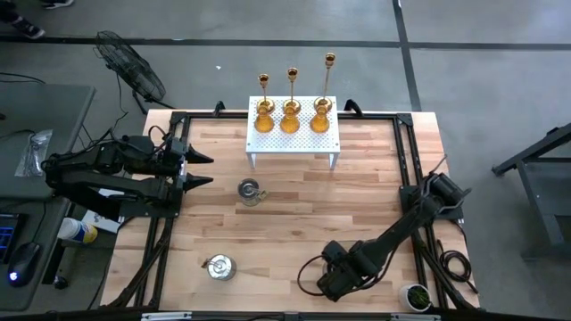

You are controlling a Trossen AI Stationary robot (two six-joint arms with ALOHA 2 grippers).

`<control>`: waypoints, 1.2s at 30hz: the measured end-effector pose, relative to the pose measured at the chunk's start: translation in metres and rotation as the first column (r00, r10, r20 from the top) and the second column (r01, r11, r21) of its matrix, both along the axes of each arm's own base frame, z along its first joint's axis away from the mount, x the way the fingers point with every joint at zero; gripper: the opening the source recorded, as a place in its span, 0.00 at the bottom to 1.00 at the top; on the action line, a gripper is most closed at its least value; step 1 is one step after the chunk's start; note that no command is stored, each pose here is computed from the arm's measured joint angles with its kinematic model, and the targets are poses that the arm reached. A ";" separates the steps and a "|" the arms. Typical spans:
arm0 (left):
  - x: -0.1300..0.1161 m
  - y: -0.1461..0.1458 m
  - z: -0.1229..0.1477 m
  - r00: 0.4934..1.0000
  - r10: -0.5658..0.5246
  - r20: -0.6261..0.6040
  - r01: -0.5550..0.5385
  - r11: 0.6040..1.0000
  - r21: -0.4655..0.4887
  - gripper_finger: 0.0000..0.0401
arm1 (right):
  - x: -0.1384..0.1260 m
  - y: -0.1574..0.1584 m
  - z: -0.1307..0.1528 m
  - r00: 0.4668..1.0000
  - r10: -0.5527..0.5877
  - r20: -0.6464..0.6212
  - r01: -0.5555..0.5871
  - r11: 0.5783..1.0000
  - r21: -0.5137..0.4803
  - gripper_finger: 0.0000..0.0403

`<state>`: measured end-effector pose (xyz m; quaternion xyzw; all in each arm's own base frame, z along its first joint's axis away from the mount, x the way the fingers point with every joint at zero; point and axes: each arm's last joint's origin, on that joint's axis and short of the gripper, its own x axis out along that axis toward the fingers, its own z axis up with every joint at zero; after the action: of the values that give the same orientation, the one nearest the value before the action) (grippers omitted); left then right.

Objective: Pick & Place candle stick holders
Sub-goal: Put the right silver scented candle on the shelf

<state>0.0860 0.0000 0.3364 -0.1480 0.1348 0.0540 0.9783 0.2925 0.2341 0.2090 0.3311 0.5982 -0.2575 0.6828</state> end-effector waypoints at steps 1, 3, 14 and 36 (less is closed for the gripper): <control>0.000 0.000 0.000 1.000 0.000 0.000 0.000 1.000 0.000 0.78 | 0.001 0.000 -0.003 1.000 0.002 -0.010 -0.002 1.000 0.002 0.99; 0.000 0.000 0.000 1.000 0.000 0.000 0.000 1.000 0.000 0.78 | 0.003 -0.003 -0.006 1.000 0.003 -0.023 -0.003 1.000 -0.007 0.99; 0.000 0.000 0.000 1.000 0.000 0.000 0.000 1.000 0.000 0.78 | 0.016 -0.018 -0.009 0.996 -0.036 -0.076 0.039 0.998 0.046 0.91; 0.000 0.000 0.000 1.000 0.000 0.000 0.000 1.000 0.000 0.78 | 0.008 -0.025 0.003 0.988 -0.005 -0.151 0.019 0.996 0.087 0.86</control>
<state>0.0859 0.0000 0.3365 -0.1482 0.1346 0.0541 0.9783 0.3003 0.2091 0.2115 0.3440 0.6569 -0.2594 0.6187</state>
